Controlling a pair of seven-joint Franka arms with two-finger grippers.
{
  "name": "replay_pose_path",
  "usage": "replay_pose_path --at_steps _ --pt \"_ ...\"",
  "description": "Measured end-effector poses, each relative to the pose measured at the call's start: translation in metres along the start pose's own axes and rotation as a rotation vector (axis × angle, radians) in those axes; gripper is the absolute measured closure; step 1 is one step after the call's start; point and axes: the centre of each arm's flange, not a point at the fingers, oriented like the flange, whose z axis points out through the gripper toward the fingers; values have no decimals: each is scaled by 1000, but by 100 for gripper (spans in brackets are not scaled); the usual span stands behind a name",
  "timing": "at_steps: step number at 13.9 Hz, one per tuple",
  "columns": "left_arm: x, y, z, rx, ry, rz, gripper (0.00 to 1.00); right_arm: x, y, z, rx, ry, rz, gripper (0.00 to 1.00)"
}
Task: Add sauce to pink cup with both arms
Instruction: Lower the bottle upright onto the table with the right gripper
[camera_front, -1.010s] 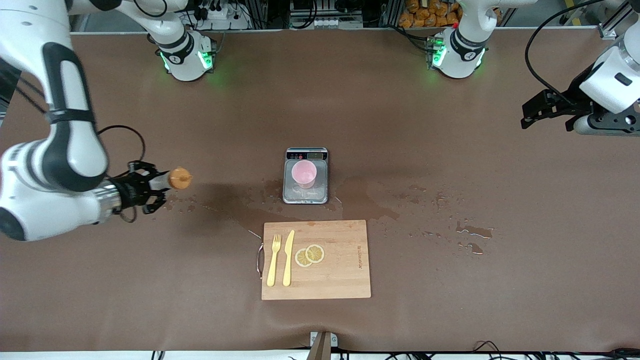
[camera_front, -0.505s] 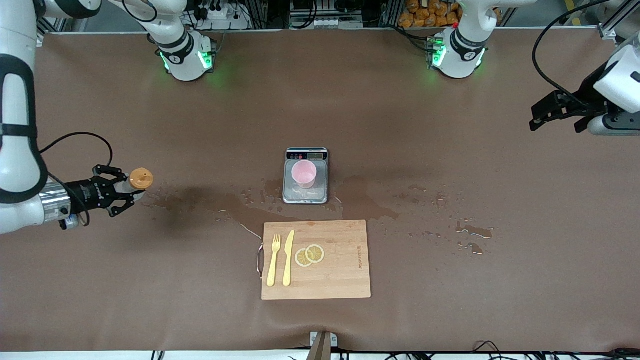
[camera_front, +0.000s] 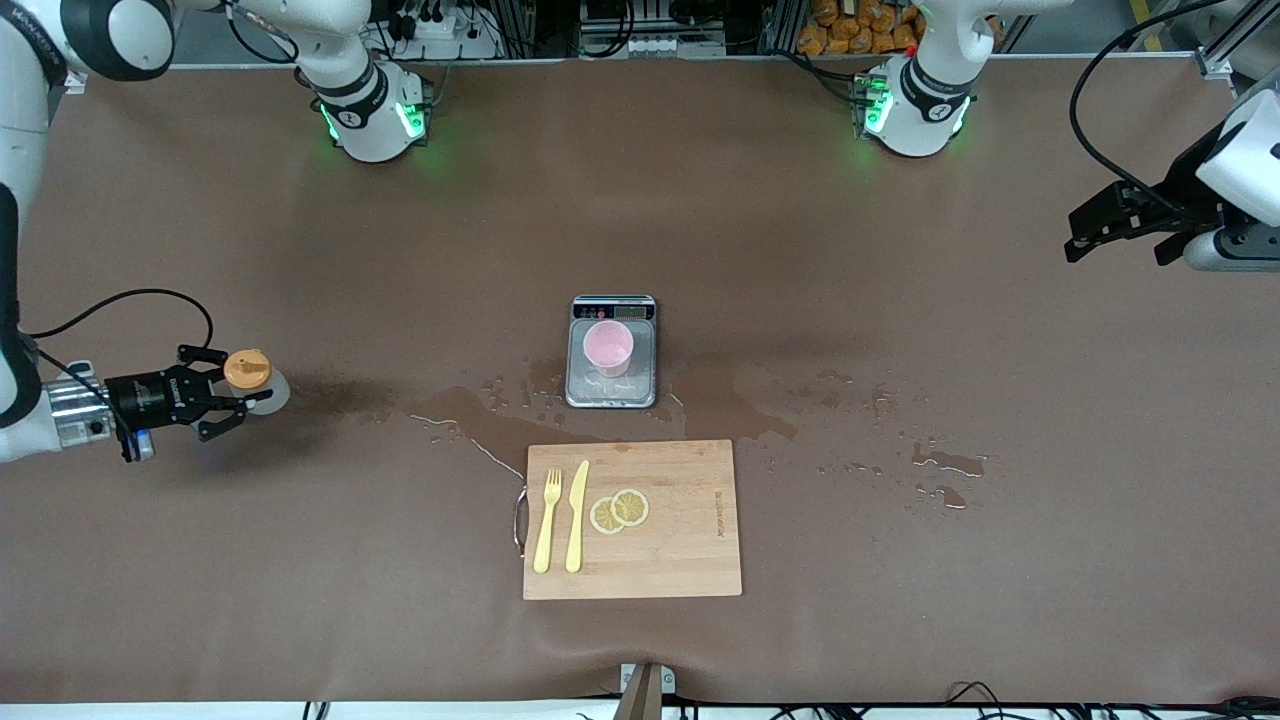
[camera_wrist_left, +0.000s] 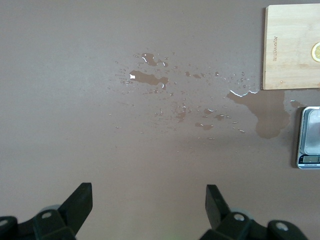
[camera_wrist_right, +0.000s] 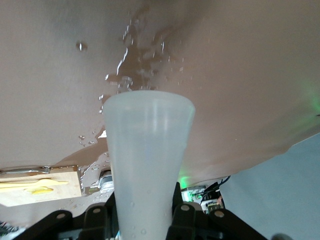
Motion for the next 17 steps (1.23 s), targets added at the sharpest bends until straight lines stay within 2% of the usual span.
replay_pose_path --at_steps 4,8,17 --pt "0 4 -1 0 2 7 0 53 15 14 28 -83 -49 60" --pt "0 3 -4 0 8 5 0 90 25 29 72 -176 -60 60" --pt "1 0 -3 0 7 0 0 106 37 33 86 -231 -104 60"
